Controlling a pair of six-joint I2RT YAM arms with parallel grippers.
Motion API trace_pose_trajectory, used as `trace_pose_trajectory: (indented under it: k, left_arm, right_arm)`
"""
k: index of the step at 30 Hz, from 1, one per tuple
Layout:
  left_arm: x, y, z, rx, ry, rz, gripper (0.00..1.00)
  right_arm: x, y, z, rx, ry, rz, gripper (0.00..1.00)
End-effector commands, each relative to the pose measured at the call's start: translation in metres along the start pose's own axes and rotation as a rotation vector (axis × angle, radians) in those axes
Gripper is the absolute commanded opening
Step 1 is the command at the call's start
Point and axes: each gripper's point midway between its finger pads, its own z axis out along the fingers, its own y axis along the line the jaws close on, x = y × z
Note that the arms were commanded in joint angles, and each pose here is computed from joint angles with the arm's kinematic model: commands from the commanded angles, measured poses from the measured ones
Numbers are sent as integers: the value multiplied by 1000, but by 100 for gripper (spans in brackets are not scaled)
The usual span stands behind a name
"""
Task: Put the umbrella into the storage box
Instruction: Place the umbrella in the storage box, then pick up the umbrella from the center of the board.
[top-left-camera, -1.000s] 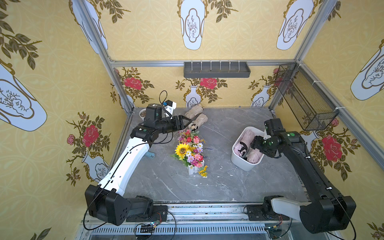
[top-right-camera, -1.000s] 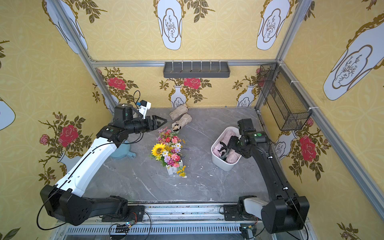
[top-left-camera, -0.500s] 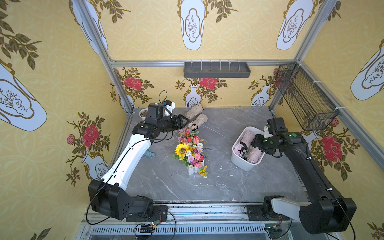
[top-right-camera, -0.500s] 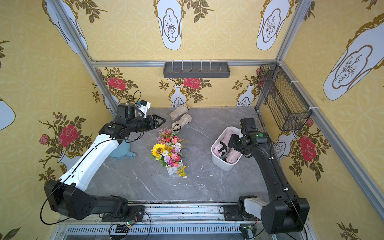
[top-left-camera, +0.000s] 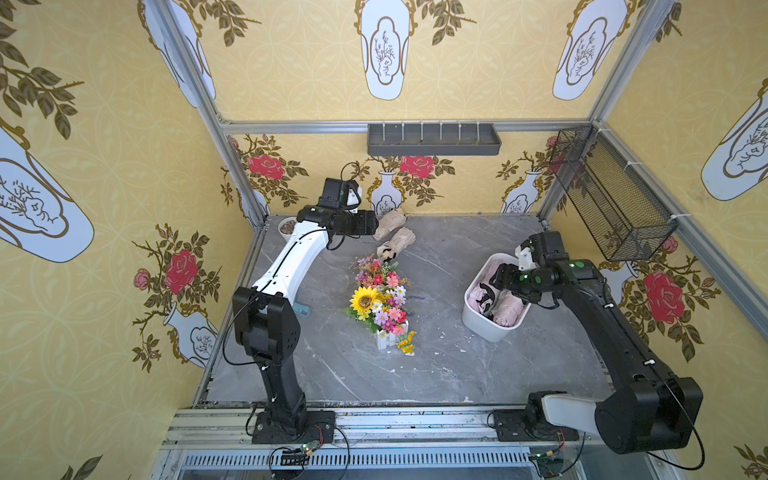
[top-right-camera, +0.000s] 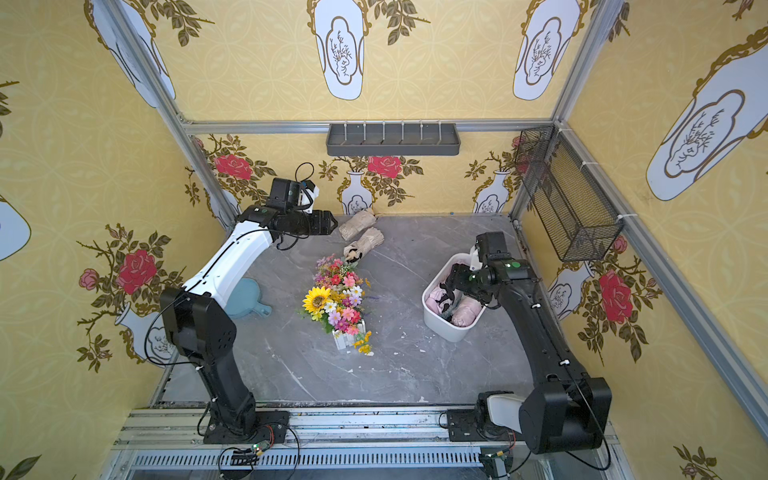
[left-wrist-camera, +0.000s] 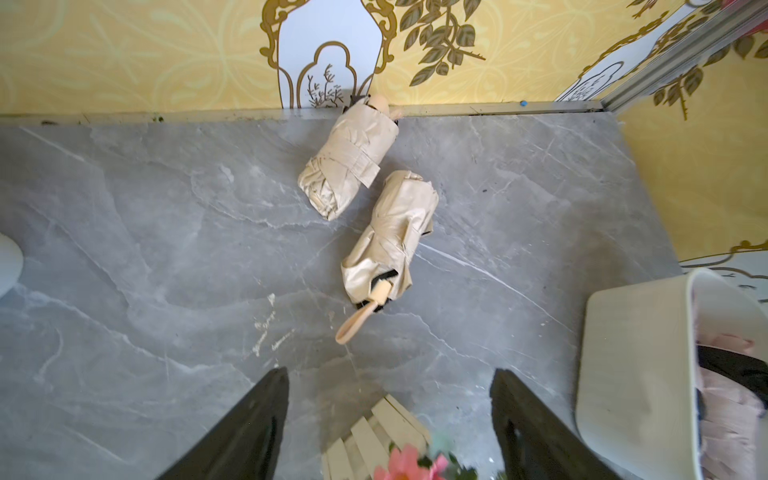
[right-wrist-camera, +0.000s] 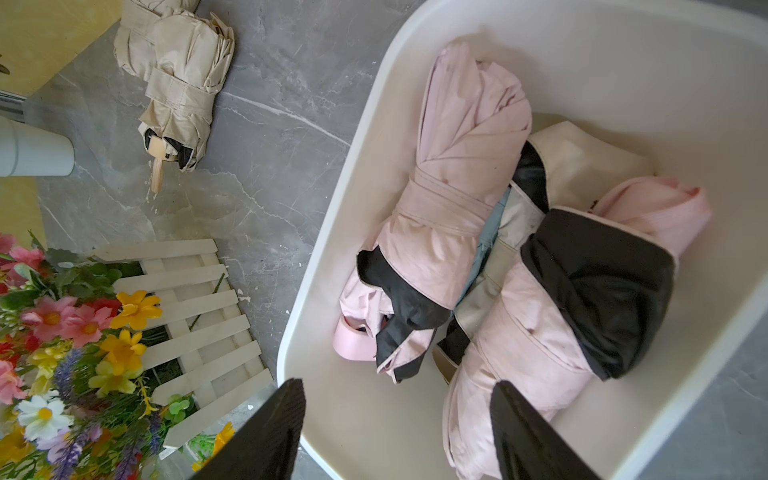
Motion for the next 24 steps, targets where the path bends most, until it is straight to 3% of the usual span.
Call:
trace_pose_trajectory:
  k: [1, 9, 16, 24]
  left_arm:
    - [1, 6, 24, -7, 49, 120, 83]
    - [-1, -2, 82, 89, 108, 186, 84]
    - [21, -5, 123, 138, 172, 192, 84]
    - [44, -2, 160, 101, 225, 242, 82]
  right_arm:
    - [-8, 10, 1, -45, -16, -32, 77]
    - [-10, 18, -1, -87, -33, -20, 77]
    - [-7, 22, -2, -118, -40, 5, 78]
    - [-1, 21, 3, -140, -37, 25, 78]
